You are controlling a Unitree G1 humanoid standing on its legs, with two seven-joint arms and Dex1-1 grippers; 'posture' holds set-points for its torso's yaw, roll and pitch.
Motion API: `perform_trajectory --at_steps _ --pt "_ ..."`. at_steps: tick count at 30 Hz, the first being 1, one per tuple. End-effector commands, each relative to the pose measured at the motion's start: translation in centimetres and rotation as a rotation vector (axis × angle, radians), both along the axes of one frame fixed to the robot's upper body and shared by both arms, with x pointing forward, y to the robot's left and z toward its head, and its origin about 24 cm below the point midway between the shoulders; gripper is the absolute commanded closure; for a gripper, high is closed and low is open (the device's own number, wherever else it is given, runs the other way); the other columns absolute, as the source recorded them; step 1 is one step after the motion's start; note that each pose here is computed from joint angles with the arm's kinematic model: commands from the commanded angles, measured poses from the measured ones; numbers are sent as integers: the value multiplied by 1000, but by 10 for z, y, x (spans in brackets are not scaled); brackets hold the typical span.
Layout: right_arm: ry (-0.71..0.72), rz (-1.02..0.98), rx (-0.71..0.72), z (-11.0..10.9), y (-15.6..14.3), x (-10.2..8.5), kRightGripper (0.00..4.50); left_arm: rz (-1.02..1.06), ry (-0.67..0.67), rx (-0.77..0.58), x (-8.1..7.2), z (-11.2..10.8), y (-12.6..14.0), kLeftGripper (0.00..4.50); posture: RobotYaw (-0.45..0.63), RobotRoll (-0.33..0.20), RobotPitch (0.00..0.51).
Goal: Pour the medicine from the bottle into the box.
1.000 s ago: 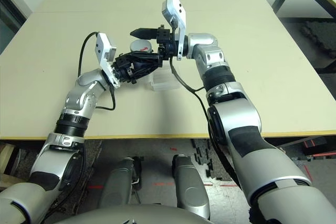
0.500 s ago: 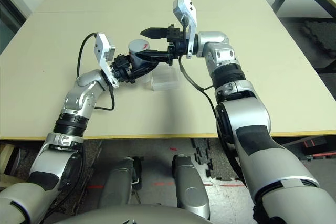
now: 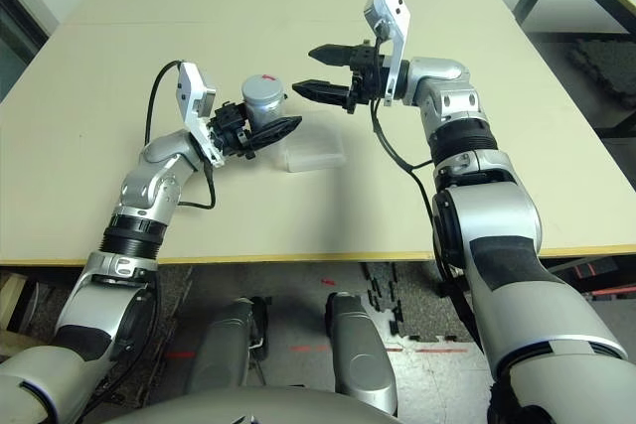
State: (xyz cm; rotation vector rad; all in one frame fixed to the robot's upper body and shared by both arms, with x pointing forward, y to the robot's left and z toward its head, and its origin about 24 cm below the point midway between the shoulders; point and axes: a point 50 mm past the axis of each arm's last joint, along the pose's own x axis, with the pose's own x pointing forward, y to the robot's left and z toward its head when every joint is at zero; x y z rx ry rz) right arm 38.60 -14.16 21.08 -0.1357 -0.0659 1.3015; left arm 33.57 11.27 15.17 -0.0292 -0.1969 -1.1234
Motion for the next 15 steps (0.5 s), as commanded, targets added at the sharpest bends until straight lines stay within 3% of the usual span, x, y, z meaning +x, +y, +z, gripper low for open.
perform_trajectory --at_steps 1,7,15 --pt "0 64 -6 2 0 -4 0 -6 -2 14 -1 -3 0 1870 -150 0 153" --pt "4 208 -24 4 16 -14 0 -11 -2 13 0 -2 -2 1870 -158 0 154" --pt "-20 248 3 7 42 -16 0 -22 -5 12 0 -2 -6 1870 -154 0 149"
